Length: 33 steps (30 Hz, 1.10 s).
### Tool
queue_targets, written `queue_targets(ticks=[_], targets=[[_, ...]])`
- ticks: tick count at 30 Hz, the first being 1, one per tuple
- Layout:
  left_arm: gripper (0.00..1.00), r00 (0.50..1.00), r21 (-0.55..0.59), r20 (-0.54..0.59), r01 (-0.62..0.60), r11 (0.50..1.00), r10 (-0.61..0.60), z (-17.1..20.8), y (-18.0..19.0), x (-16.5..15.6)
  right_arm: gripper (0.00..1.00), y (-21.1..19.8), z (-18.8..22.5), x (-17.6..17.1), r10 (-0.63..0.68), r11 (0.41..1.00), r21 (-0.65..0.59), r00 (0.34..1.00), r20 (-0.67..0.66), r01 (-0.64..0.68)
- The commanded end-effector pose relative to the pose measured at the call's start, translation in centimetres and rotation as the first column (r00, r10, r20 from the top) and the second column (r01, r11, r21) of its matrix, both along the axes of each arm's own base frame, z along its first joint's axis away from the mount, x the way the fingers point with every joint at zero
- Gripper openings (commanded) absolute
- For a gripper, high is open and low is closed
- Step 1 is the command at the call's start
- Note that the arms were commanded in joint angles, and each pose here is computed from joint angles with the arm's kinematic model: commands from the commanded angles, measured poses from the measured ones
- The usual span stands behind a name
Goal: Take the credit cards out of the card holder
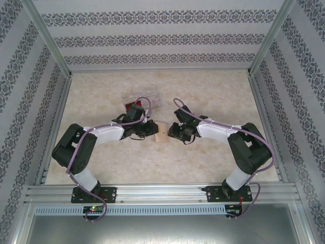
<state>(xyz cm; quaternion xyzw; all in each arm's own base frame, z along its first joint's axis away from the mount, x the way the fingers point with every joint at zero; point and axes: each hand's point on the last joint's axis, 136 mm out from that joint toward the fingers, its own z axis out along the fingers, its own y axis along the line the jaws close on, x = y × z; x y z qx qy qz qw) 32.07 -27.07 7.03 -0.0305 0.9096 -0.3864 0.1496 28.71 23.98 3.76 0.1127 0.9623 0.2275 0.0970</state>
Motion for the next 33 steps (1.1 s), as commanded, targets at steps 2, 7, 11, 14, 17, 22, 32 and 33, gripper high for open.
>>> queue_targets(ticks=[2, 7, 11, 14, 17, 22, 32, 33], targets=[[0.00, 0.999, -0.028, 0.038, 0.026, 0.999, -0.025, 1.6, -1.0, 0.6, 0.35, 0.1, 0.5, 0.5, 0.031, 0.999, -0.018, 0.999, 0.037, -0.030], [0.00, 0.999, -0.030, 0.015, 0.043, 0.999, -0.043, 1.3, -1.2, 0.3, 0.34, 0.7, 0.9, 1.0, 0.083, 0.996, -0.034, 0.995, 0.060, -0.081], [0.00, 0.999, -0.020, -0.012, 0.050, 0.999, -0.050, 0.8, -1.1, -0.1, 0.29, 0.8, 0.4, 1.5, 0.121, 0.990, -0.079, 0.990, 0.067, -0.116], [0.04, 0.998, -0.009, -0.031, 0.047, 0.999, -0.048, 0.4, -1.0, -0.3, 0.26, 0.5, 0.0, 1.8, 0.131, 0.985, -0.125, 0.989, 0.062, -0.122], [0.10, 0.998, -0.006, -0.047, 0.035, 0.999, -0.036, 0.2, -0.8, -0.3, 0.23, 0.0, -0.7, 1.6, 0.132, 0.979, -0.161, 0.990, 0.042, -0.123], [0.23, 0.998, -0.001, -0.066, 0.016, 1.000, -0.016, -0.5, -0.3, -0.3, 0.18, -0.6, -0.8, 1.1, 0.136, 0.974, -0.186, 0.990, 0.039, -0.127], [0.74, 0.998, 0.107, 0.007, -0.060, 0.992, 0.060, 2.1, 4.2, 0.6, 0.07, -1.7, 4.0, 1.0, 0.214, 0.959, -0.217, 0.969, 0.122, -0.184], [0.78, 0.997, 0.130, 0.018, -0.072, 0.989, 0.070, 2.4, 4.9, 0.6, 0.07, -1.6, 4.9, 0.8, 0.232, 0.956, -0.213, 0.963, 0.139, -0.200]])
